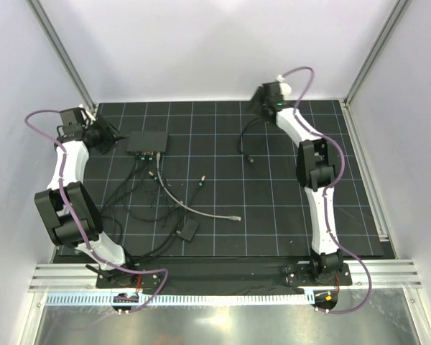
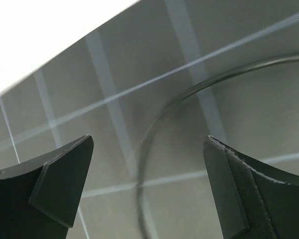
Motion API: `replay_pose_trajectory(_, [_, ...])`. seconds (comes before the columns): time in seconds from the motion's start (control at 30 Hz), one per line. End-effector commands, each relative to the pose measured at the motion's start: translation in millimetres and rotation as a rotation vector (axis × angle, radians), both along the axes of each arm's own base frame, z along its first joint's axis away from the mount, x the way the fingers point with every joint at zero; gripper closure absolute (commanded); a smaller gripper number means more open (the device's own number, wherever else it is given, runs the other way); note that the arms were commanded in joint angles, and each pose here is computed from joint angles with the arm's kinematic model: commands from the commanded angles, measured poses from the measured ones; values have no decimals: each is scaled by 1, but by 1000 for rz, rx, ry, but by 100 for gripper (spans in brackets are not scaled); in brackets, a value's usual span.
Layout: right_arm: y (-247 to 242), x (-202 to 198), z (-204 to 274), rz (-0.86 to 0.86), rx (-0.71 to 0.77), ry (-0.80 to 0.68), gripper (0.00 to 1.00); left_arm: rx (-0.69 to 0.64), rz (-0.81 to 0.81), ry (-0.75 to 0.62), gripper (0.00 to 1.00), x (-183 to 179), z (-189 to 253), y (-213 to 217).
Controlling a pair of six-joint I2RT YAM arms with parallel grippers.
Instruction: Pull the plug from the switch port
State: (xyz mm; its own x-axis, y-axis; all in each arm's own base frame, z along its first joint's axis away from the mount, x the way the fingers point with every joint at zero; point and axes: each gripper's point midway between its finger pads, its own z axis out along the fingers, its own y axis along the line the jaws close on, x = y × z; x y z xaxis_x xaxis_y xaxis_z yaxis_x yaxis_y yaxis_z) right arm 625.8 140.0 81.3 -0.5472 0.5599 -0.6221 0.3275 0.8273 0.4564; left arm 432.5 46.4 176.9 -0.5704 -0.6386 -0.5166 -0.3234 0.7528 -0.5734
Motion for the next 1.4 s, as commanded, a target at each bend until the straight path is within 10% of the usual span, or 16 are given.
replay_pose_trajectory(0.0, [40, -23, 84, 95, -328, -135, 0, -37, -10, -23, 47, 11, -7, 10])
replay_pose_trajectory(0.2, [154, -55, 120, 502, 106, -358, 0, -95, -7, 26, 47, 23, -34, 12])
replay_pose_trajectory(0.63, [350, -119, 94, 988, 238, -377, 25, -213, -46, 51, 49, 44, -78, 21])
replay_pose_trajectory(1.37, [403, -119, 37, 982, 362, -407, 64, -335, -47, 88, 51, 41, -129, 10])
